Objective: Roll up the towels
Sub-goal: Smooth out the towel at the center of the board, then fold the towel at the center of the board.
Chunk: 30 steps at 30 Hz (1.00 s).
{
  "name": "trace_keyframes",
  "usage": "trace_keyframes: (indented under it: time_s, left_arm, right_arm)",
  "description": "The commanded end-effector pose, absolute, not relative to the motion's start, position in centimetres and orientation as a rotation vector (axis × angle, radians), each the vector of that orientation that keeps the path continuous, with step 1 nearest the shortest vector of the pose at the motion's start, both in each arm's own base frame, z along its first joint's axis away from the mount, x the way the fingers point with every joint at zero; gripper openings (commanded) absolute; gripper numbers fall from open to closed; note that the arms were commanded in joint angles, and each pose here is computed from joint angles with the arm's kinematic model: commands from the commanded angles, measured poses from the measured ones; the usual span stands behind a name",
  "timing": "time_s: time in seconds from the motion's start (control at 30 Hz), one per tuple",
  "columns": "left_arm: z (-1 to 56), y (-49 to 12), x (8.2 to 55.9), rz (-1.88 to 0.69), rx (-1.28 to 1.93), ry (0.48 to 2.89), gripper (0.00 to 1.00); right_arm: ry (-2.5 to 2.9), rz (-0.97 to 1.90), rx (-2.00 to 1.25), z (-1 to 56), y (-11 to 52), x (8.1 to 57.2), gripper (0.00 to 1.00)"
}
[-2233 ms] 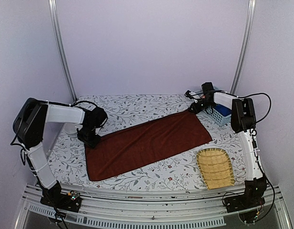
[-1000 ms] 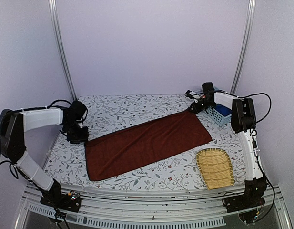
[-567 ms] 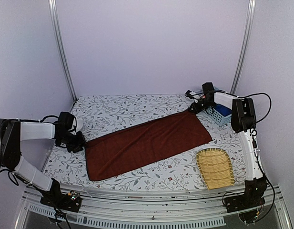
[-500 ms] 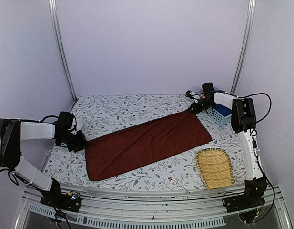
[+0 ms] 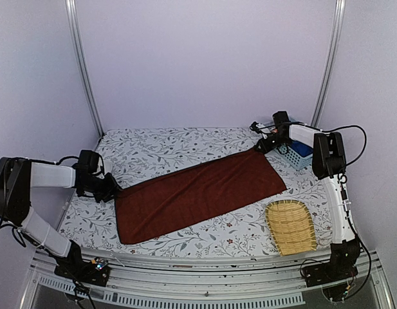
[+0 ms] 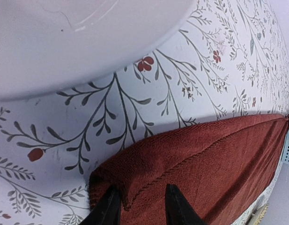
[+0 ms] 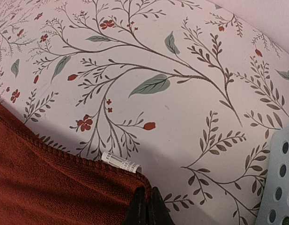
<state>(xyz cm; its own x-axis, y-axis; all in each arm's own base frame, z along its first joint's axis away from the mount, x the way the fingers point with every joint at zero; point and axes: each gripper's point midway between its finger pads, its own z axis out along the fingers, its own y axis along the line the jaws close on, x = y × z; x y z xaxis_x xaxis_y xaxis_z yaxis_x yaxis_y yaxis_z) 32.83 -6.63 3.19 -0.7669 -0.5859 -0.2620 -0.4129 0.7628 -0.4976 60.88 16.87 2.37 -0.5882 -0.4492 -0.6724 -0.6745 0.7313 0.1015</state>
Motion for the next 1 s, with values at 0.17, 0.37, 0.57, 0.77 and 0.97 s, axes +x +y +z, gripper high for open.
trace_keyframes:
  time_s: [0.17, 0.37, 0.57, 0.77, 0.97]
  left_arm:
    - [2.4, -5.9, 32.7, -0.629, -0.829, 2.518, 0.15]
    - [3.2, -5.5, 33.3, -0.657, -0.818, 2.479, 0.00]
    - [6.1, -4.2, 34.3, -0.644, -0.792, 2.401, 0.00]
    - [8.7, -2.7, 35.0, -0.630, -0.793, 2.340, 0.00]
    - [10.4, -1.8, 35.2, -0.625, -0.784, 2.308, 0.00]
  right_arm:
    - [2.261, 0.461, -0.828, 4.7, 16.6, 61.1, 0.03]
    - [2.245, 0.425, -0.803, 5.6, 15.8, 62.0, 0.02]
    - [2.173, 0.431, -0.803, 8.4, 15.2, 62.8, 0.02]
    - [2.106, 0.443, -0.797, 10.6, 14.8, 63.4, 0.02]
    - [2.026, 0.494, -0.786, 12.8, 14.5, 64.0, 0.02]
